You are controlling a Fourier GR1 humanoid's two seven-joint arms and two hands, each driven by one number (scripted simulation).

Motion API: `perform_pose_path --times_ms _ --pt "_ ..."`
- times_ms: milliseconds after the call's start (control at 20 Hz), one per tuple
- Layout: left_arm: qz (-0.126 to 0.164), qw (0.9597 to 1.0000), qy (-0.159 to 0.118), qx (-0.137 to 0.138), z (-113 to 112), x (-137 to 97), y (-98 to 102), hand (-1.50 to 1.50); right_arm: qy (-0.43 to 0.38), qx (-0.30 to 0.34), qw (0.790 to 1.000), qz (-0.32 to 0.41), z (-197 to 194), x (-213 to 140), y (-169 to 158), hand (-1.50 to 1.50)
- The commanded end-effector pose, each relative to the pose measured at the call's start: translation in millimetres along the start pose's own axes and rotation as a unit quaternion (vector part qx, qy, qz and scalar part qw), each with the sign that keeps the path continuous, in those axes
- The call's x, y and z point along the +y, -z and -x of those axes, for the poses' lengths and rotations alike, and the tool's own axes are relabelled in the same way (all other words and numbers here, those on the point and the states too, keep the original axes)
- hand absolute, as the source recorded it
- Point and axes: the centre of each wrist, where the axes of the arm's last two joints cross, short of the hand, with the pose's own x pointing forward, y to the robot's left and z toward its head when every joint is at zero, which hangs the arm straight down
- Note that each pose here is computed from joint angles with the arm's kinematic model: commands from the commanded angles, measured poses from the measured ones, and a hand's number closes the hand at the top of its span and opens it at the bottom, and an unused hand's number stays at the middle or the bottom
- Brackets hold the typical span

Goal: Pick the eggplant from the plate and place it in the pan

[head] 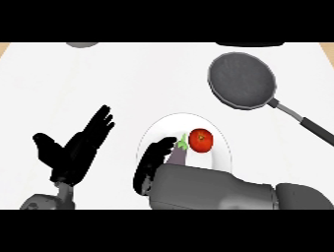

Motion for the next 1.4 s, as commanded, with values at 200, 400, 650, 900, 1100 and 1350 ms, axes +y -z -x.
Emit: perform_pose_path --times_ms 200,400,650,900,1100,1350 --pt "0.008 1.0000 -0.002 0.005 -3 -12 -2 0.00 -0.052 -0.019 0.997 0.056 -2 -3 -7 1.50" --pt "-0.010 0.9999 -0.003 0.000 -3 4 4 0.00 0.127 0.007 0.986 0.105 11 -2 5 1.50" --pt "-0.032 0.9994 -0.012 0.003 1 6 -2 0.00 0.445 0.048 0.879 0.163 51 5 10 1.50" --pt "-0.017 0.9998 -0.001 0.002 -9 5 4 0.00 0.523 0.129 0.799 0.266 40 7 -3 1.50" --pt "-0.015 0.9999 -0.001 0.005 7 5 -5 0.00 0.526 0.198 0.730 0.389 51 6 -19 1.50" --pt "-0.022 0.9996 -0.015 0.000 -1 2 5 0.00 0.594 0.207 0.620 0.469 62 -3 -55 1.50"
